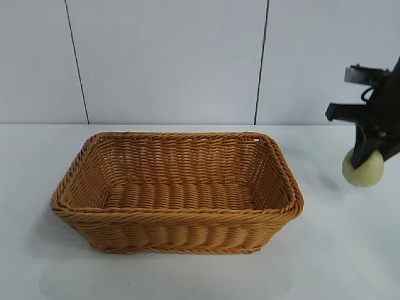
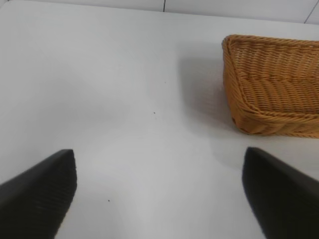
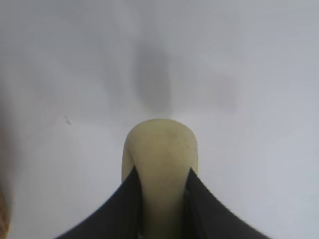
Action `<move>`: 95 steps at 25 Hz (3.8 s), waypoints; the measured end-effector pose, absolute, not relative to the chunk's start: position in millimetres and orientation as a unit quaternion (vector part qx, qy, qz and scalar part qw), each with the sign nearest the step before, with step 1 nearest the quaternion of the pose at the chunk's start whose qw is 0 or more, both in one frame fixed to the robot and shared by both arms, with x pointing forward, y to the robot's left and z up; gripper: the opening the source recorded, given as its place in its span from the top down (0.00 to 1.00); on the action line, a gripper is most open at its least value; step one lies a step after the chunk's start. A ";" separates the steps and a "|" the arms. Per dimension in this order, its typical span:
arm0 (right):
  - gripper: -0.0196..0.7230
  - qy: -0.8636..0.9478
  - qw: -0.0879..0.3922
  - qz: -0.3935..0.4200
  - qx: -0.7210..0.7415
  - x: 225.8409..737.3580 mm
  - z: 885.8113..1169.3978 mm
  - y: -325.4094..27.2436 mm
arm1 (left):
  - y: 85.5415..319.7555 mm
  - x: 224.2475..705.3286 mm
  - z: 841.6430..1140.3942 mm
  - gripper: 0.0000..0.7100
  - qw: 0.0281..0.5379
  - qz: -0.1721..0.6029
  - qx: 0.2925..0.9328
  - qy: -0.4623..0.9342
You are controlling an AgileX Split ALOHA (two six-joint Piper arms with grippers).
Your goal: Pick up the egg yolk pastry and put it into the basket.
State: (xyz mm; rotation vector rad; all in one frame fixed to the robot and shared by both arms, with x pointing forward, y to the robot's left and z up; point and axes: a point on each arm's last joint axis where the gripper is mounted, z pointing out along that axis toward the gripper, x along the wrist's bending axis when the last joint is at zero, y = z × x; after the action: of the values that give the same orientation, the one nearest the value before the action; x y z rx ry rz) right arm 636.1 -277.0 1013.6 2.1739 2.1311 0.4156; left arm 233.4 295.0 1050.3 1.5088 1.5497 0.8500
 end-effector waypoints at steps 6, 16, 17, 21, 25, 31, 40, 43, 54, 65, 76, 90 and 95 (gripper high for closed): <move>0.82 0.743 0.030 0.147 0.652 631.9 1024.4 -217.0 | 295.0 233.4 1050.3 0.02 0.398 0.336 0.596 0.612; 0.82 0.810 0.016 0.193 0.553 593.5 1027.3 -94.7 | 295.0 233.4 1050.3 0.02 0.398 0.336 0.596 0.612; 0.82 0.814 0.018 0.202 0.545 589.7 1027.4 -84.2 | 295.0 233.4 1050.3 0.02 0.398 0.336 0.596 0.612; 0.82 0.817 0.020 0.225 0.531 582.8 1017.5 -54.0 | 295.0 233.4 1050.3 0.02 0.398 0.336 0.596 0.612; 0.82 0.819 0.014 0.215 0.531 586.9 989.6 -40.1 | 295.0 233.4 1050.3 0.02 0.398 0.336 0.596 0.612; 0.81 0.819 0.008 0.192 0.540 597.2 945.1 -33.7 | 295.0 233.4 1050.3 0.02 0.398 0.336 0.596 0.612; 0.26 0.821 0.004 0.183 0.541 597.9 936.0 -33.2 | 295.0 233.4 1050.3 0.02 0.398 0.336 0.596 0.612; 0.22 0.824 0.003 0.177 0.539 595.6 941.6 -34.9 | 295.0 233.4 1050.3 0.02 0.398 0.336 0.596 0.612; 0.21 0.850 0.059 0.161 0.498 603.6 1024.5 -40.0 | 295.0 233.4 1050.3 0.02 0.398 0.336 0.596 0.612; 0.21 0.789 0.108 0.141 0.589 654.2 1051.4 -128.3 | 295.0 233.4 1050.3 0.02 0.398 0.336 0.596 0.612; 0.21 0.677 0.120 0.097 0.720 683.5 1050.0 -282.5 | 295.0 233.4 1050.3 0.02 0.398 0.336 0.596 0.612; 0.21 0.666 0.110 0.080 0.733 675.8 1043.3 -312.3 | 295.0 233.4 1050.3 0.02 0.398 0.336 0.596 0.612; 0.21 0.675 0.084 0.049 0.732 644.9 1034.5 -311.9 | 294.9 233.4 1050.3 0.02 0.398 0.335 0.596 0.612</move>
State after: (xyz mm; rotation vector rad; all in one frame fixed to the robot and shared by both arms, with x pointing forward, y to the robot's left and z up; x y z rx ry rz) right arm 644.9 -311.9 1034.5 2.1837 2.0141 0.1464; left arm 233.4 294.9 1050.3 1.5087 1.5496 0.8496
